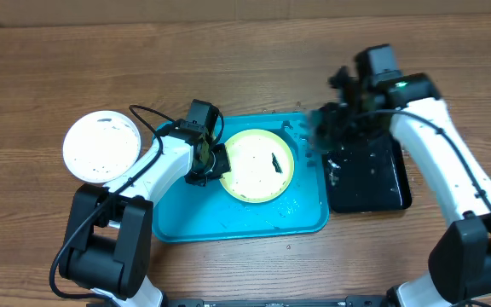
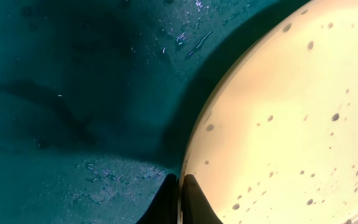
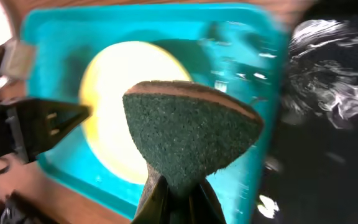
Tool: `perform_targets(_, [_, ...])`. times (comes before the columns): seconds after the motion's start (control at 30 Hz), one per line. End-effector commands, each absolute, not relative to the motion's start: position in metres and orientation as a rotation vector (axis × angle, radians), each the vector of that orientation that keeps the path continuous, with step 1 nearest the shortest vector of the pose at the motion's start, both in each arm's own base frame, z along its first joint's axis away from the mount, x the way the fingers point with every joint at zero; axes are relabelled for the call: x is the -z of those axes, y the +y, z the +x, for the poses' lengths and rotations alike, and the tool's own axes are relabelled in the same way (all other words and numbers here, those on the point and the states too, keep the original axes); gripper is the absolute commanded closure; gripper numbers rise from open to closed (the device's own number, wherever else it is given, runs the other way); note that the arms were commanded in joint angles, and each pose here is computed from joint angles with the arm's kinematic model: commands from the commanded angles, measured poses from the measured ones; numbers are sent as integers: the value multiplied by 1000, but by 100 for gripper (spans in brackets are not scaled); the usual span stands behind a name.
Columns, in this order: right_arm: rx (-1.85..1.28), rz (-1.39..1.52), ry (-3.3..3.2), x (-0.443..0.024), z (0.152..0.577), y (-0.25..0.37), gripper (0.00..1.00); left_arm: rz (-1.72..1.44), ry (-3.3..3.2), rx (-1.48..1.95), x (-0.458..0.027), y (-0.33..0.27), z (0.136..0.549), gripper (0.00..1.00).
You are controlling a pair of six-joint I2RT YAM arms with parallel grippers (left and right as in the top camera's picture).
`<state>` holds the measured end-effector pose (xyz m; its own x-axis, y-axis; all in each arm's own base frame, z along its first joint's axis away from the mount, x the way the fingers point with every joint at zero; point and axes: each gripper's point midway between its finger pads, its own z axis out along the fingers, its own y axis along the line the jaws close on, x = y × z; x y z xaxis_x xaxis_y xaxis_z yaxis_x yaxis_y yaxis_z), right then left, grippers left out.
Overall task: Clean dirty plates on tray and stack at the side
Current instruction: 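Scrub the yellow plate with the sponge in the right gripper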
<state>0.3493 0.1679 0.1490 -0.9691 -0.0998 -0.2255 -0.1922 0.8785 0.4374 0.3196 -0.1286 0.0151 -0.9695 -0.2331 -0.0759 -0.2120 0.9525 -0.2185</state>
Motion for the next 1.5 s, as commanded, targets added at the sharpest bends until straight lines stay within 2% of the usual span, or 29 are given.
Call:
perform_targets(0.0, [-735, -388, 2815, -152, 337, 207, 96, -357, 3011, 331, -13, -132, 319, 96])
perform_targets(0.3, [-415, -538, 2863, -86, 331, 241, 96, -357, 3011, 331, -13, -132, 319, 96])
perform_targets(0.53, [-160, -477, 2893, -43, 346, 231, 96, -359, 3019, 327, -13, -132, 317, 96])
perform_targets(0.77, [-95, -438, 2992, -3, 339, 224, 96, -359, 3019, 326, -13, -132, 317, 96])
perform_targets(0.87, [-146, -415, 3069, 11, 327, 228, 96, -359, 3020, 326, -13, -132, 317, 96])
perform_targets(1.03, [-641, -451, 3137, 2, 299, 276, 96, -359, 3022, 326, -13, -132, 316, 96])
perform_targets(1.13, [-836, -506, 3100, -8, 290, 302, 96, -359, 3019, 327, -13, -132, 317, 96])
perform_targets(1.3, [-894, -628, 3011, -12, 283, 333, 96, -358, 3019, 327, -13, -132, 317, 96])
perform_targets(1.47, [-929, -616, 2898, -27, 311, 342, 96, -359, 3021, 325, -13, -132, 317, 96])
